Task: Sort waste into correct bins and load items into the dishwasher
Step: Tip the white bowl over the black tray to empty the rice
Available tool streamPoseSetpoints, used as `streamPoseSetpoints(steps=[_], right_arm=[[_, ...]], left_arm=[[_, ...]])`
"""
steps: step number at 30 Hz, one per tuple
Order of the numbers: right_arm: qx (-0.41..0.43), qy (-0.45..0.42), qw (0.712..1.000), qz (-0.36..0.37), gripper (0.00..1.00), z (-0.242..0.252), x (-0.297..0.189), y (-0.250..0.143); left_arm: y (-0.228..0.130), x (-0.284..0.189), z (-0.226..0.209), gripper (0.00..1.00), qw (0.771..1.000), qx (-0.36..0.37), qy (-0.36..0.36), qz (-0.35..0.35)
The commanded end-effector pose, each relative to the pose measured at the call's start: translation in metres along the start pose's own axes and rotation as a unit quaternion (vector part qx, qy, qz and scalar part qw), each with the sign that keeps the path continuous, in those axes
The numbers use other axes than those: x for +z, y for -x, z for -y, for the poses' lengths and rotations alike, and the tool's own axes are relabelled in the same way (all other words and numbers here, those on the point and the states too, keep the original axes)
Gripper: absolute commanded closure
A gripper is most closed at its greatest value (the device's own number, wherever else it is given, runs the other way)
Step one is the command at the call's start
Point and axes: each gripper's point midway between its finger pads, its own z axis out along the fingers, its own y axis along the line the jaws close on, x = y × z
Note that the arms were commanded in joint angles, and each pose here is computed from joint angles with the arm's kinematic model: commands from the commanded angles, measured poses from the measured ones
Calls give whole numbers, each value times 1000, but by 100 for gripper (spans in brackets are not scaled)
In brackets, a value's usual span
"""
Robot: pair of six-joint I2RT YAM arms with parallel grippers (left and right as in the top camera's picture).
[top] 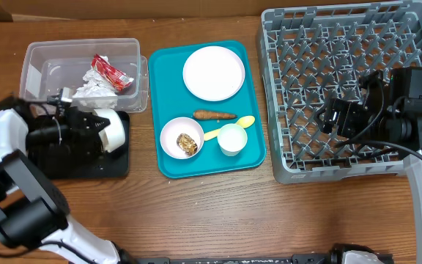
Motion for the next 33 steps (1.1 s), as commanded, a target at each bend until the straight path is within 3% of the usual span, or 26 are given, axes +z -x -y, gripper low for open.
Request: streamPoseSetpoints(steps=[1, 14, 28, 33], right_arm=[[-7, 1, 1000, 12, 0, -4, -6, 6], [-6, 0, 1000, 8, 0, -4, -6, 4], [-9, 1, 1000, 15, 0, -4, -6, 8], [-9, 1, 1000, 16, 0, -4, -6, 8]], left_arm=[[16, -12, 17, 96, 989, -20, -132, 55], [25, -73, 13, 96, 952, -168, -216, 137], [32, -84, 18, 96, 943, -164, -240, 161], [29, -79, 60, 96, 959, -78, -227, 152]])
